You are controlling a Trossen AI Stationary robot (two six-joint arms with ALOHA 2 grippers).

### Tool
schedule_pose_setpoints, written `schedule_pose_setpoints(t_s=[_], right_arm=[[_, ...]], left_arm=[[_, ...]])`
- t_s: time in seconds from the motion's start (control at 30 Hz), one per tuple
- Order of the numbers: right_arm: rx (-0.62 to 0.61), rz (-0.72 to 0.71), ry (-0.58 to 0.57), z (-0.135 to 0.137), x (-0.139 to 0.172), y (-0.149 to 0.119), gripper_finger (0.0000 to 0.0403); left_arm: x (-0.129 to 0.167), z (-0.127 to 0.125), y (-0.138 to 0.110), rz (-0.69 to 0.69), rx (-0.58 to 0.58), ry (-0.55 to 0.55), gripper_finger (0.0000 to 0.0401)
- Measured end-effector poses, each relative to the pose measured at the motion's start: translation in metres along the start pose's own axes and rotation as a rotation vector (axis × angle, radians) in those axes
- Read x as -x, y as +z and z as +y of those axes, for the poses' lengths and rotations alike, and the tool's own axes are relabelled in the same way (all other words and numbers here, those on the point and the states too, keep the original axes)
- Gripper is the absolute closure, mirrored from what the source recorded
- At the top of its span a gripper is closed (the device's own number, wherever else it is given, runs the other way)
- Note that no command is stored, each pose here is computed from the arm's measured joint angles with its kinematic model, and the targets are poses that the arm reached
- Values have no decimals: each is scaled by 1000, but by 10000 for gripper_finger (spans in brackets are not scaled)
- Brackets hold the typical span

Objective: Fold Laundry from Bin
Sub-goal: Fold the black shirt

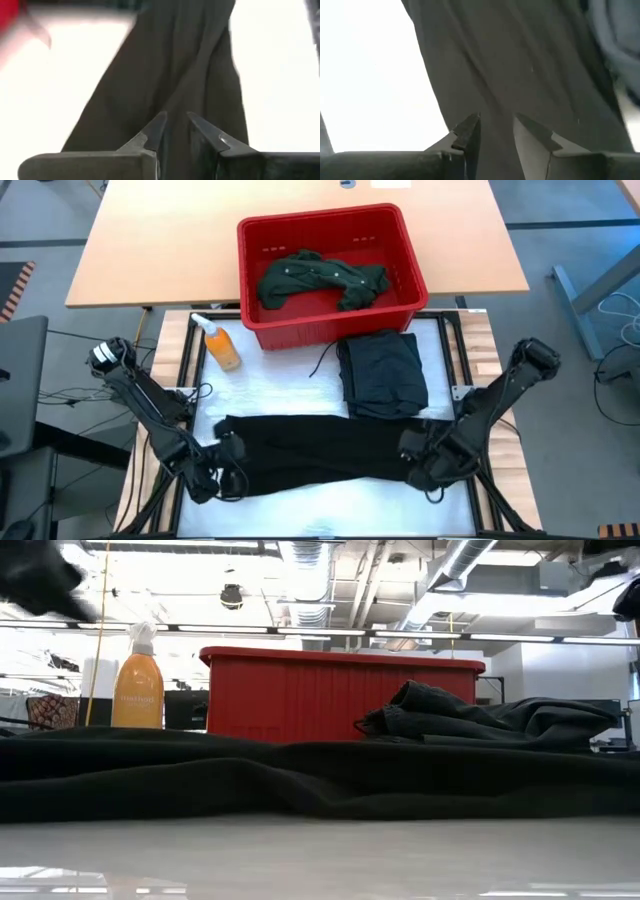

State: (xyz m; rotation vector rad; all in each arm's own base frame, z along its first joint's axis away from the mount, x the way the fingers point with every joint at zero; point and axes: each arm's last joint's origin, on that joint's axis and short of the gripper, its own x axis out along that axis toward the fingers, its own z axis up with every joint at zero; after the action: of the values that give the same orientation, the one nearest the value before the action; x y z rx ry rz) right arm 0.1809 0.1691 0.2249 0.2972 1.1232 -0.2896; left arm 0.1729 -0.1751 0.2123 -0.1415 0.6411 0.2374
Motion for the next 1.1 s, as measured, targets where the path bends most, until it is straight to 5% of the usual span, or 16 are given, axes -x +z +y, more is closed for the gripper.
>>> schedule_pose_setpoints(t_s=[0.33, 0.6, 0.87, 1.1], right_arm=[[30, -58, -186, 25, -52, -26, 275], [-16, 28, -250, 31, -87, -35, 284], [-49, 17, -43, 53, -92, -30, 285], [78, 95, 46, 66, -73, -22, 285]], left_arm=[[-87, -23, 8, -115, -125, -154, 369], [-143, -18, 2, 64, -88, -241, 385], [-143, -3, -10, 284, -13, -155, 400], [-121, 10, -13, 437, -39, -64, 401]])
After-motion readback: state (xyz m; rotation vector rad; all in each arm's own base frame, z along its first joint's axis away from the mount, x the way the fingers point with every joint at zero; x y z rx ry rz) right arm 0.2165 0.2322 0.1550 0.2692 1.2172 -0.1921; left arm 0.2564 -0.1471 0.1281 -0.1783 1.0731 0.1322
